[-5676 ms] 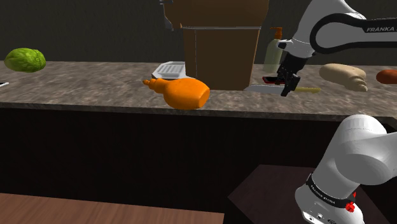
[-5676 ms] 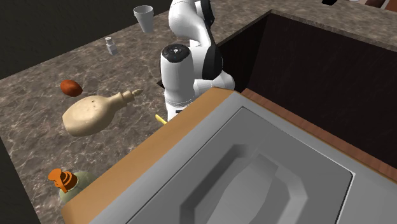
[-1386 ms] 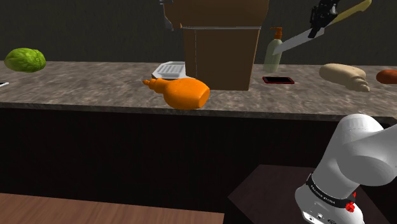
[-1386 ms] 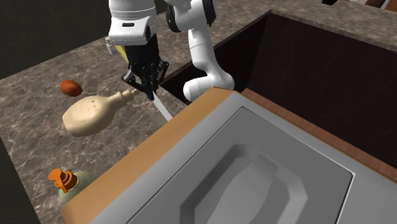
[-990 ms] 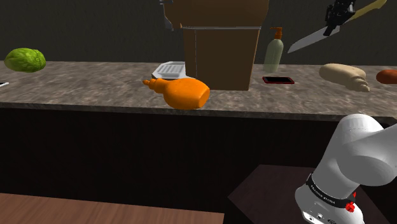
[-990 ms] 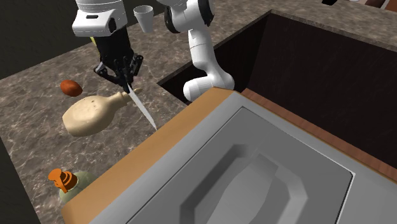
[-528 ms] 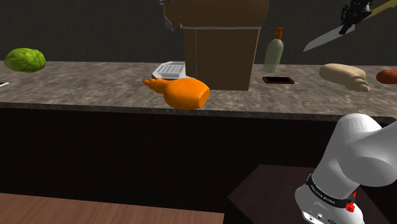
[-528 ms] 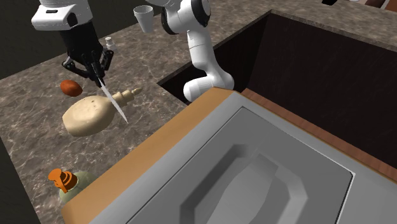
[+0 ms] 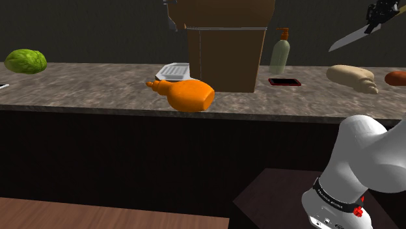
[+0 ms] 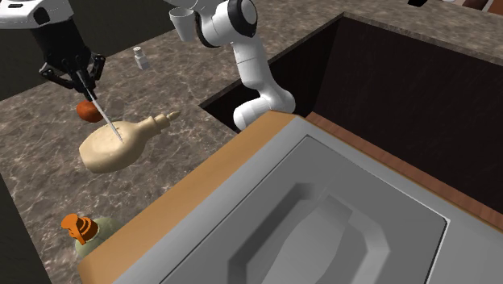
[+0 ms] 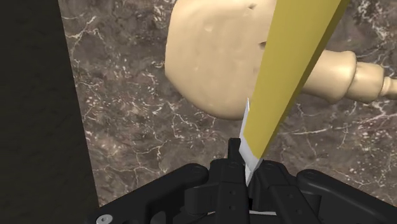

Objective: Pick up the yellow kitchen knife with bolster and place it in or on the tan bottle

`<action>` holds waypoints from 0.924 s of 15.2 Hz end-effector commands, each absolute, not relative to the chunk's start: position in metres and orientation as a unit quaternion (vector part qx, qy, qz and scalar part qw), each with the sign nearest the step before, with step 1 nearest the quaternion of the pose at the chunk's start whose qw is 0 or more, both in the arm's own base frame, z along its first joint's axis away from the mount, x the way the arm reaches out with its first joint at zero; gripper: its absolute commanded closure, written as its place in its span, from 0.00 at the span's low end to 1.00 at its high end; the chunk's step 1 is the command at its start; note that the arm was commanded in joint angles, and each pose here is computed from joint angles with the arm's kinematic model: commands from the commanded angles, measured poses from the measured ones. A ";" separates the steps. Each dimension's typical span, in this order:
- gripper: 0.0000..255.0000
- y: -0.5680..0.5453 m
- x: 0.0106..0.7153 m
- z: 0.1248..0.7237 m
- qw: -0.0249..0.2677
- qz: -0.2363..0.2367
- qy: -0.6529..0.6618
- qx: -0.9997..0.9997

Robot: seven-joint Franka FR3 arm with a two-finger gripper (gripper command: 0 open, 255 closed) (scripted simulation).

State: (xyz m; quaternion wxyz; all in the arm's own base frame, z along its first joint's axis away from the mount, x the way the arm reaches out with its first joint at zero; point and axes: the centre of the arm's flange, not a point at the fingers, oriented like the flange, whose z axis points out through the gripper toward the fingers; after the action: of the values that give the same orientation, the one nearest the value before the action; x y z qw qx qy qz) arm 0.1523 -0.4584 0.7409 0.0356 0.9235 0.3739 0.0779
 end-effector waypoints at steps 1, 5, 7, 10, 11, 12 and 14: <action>1.00 -0.468 0.150 0.736 0.036 0.077 0.374 0.923; 1.00 -0.468 0.150 0.715 0.036 0.077 0.374 0.923; 1.00 -0.468 0.150 0.705 0.036 0.077 0.374 0.923; 1.00 -0.468 0.150 0.689 0.036 0.077 0.374 0.923; 1.00 -0.468 0.150 0.683 0.036 0.077 0.374 0.923; 1.00 -0.468 0.150 0.678 0.036 0.077 0.374 0.923; 1.00 -0.468 0.150 0.667 0.036 0.077 0.374 0.923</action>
State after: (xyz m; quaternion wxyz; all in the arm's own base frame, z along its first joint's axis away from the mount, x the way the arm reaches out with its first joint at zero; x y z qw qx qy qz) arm 0.1504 -0.4678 0.6731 0.0360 0.9234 0.3742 0.0773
